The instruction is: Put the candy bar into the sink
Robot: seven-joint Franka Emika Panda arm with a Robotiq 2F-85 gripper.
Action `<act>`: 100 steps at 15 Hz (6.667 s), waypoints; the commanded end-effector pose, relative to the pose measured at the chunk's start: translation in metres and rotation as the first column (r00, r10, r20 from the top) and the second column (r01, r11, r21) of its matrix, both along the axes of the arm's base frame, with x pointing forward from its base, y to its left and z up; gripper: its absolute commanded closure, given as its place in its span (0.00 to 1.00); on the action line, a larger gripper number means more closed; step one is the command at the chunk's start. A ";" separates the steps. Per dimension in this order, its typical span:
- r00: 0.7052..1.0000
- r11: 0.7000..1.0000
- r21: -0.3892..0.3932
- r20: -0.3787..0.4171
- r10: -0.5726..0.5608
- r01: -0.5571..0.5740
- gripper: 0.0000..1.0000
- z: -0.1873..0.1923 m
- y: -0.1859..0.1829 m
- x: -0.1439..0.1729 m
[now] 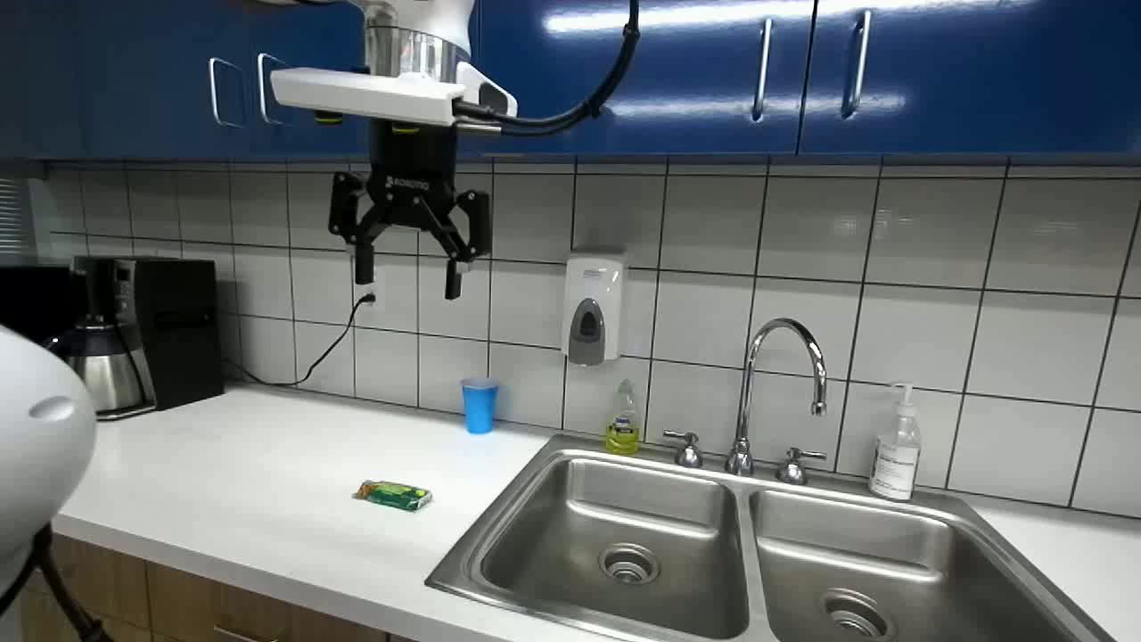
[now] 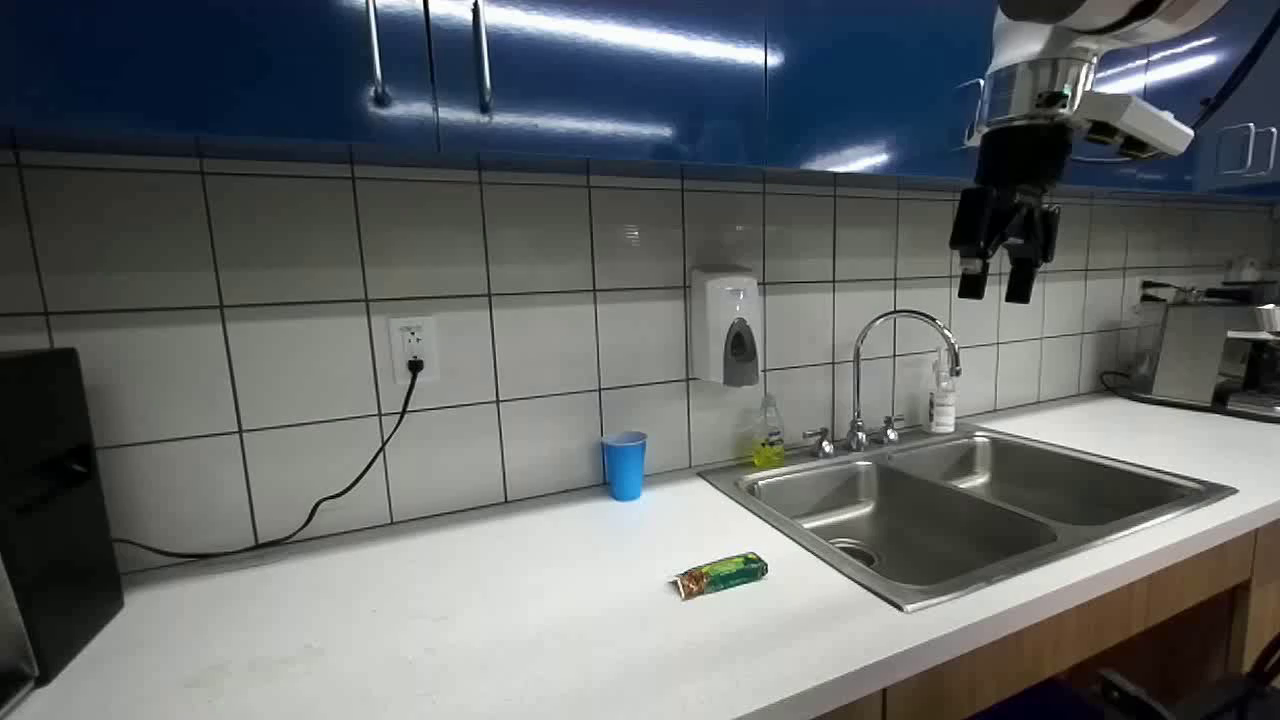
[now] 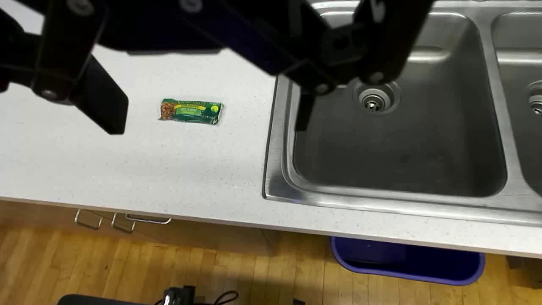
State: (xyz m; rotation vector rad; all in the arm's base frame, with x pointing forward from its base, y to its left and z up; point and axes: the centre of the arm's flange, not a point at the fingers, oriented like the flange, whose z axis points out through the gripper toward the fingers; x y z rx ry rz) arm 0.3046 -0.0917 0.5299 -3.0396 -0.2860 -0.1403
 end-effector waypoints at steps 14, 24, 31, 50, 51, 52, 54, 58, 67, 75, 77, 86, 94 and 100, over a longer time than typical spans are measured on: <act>0.988 0.981 -0.159 -0.092 -0.128 0.112 0.00 -0.068 0.054 0.028; 0.995 0.984 -0.169 -0.099 0.032 -0.049 0.00 -0.185 0.106 0.104; 0.986 0.978 -0.170 -0.130 0.100 -0.122 0.00 -0.241 0.137 0.147; 0.981 0.976 -0.156 -0.147 0.127 -0.150 0.00 -0.265 0.147 0.179; 0.982 0.978 -0.155 -0.145 0.119 -0.141 0.00 -0.266 0.144 0.182; 0.983 0.979 -0.152 -0.145 0.117 -0.139 0.00 -0.268 0.143 0.185; 0.983 0.979 -0.151 -0.145 0.116 -0.138 0.00 -0.270 0.145 0.189; 0.984 0.979 -0.149 -0.137 0.116 -0.136 0.00 -0.276 0.158 0.199; 0.992 0.986 -0.143 -0.109 0.069 -0.085 0.00 -0.301 0.188 0.218; 0.995 0.990 -0.142 -0.097 0.006 -0.020 0.00 -0.318 0.206 0.226; 0.995 0.990 -0.142 -0.095 -0.014 0.001 0.00 -0.321 0.207 0.227; 0.992 0.987 -0.147 -0.097 -0.077 0.062 0.00 -0.333 0.206 0.238; 0.992 0.988 -0.146 -0.103 -0.071 0.055 0.00 -0.333 0.200 0.238; 0.992 0.988 -0.146 -0.103 -0.072 0.057 0.00 -0.333 0.201 0.238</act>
